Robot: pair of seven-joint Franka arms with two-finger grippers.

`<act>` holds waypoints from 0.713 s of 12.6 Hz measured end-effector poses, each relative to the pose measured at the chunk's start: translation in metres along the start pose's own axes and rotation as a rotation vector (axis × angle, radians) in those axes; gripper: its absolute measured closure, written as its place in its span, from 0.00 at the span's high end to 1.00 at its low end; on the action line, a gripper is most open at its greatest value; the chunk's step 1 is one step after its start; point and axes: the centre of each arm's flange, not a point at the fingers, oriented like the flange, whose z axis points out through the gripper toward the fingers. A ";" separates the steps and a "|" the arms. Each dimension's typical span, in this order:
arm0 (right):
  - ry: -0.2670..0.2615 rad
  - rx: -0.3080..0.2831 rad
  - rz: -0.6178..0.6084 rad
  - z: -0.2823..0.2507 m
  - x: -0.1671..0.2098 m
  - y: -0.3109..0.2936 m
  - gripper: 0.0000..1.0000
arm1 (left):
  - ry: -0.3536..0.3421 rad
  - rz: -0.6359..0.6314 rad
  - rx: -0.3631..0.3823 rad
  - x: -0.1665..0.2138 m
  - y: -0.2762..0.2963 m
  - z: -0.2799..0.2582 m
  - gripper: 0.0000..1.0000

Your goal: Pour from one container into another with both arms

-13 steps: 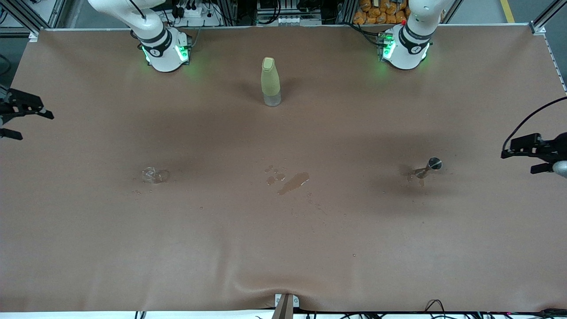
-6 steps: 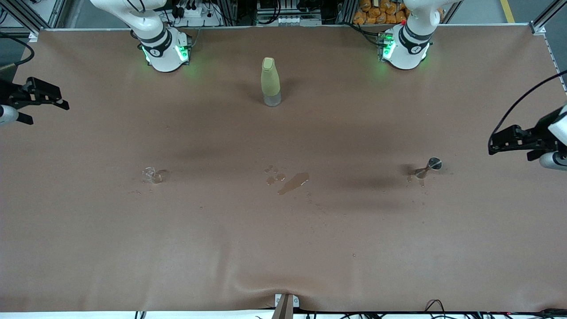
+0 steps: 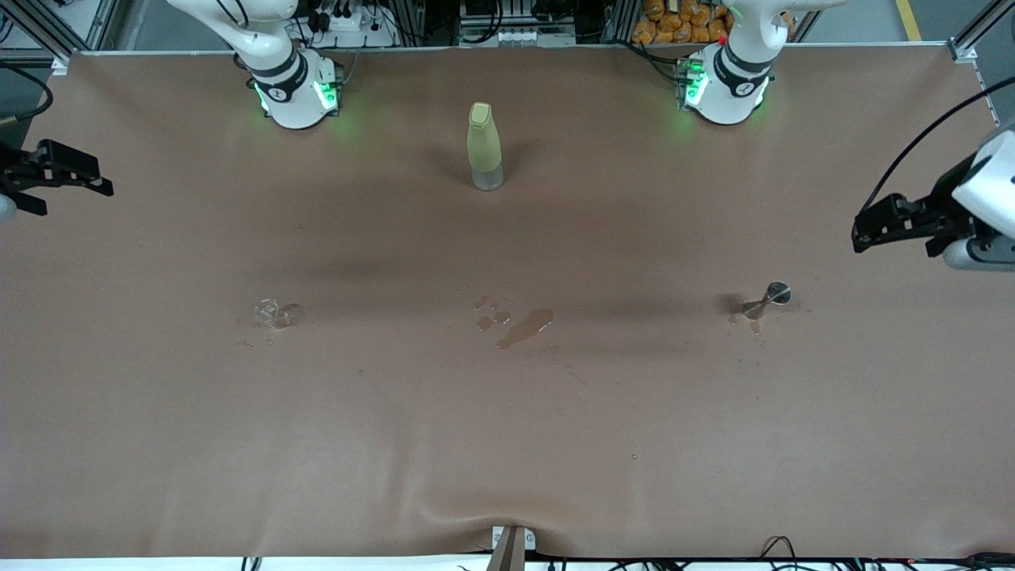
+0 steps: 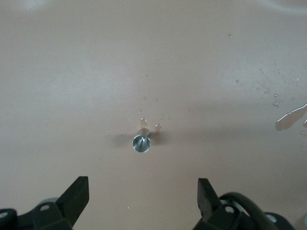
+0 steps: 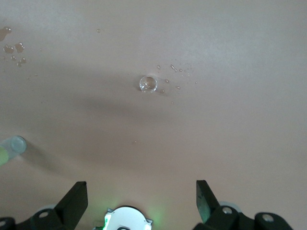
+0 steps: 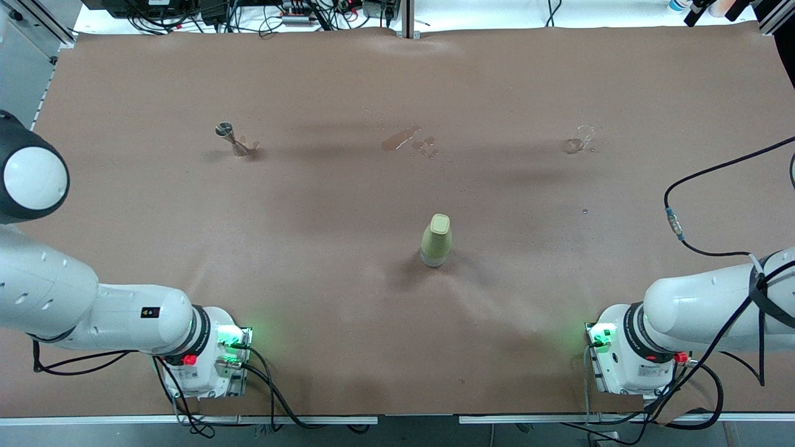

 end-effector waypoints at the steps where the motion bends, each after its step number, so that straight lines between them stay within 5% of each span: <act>1: 0.001 -0.011 0.011 -0.003 -0.002 -0.003 1.00 | -0.002 0.001 0.001 -0.005 0.002 -0.005 1.00; 9: 0.038 -0.071 0.042 -0.013 -0.031 -0.014 1.00 | -0.050 0.020 0.004 -0.025 0.014 -0.012 1.00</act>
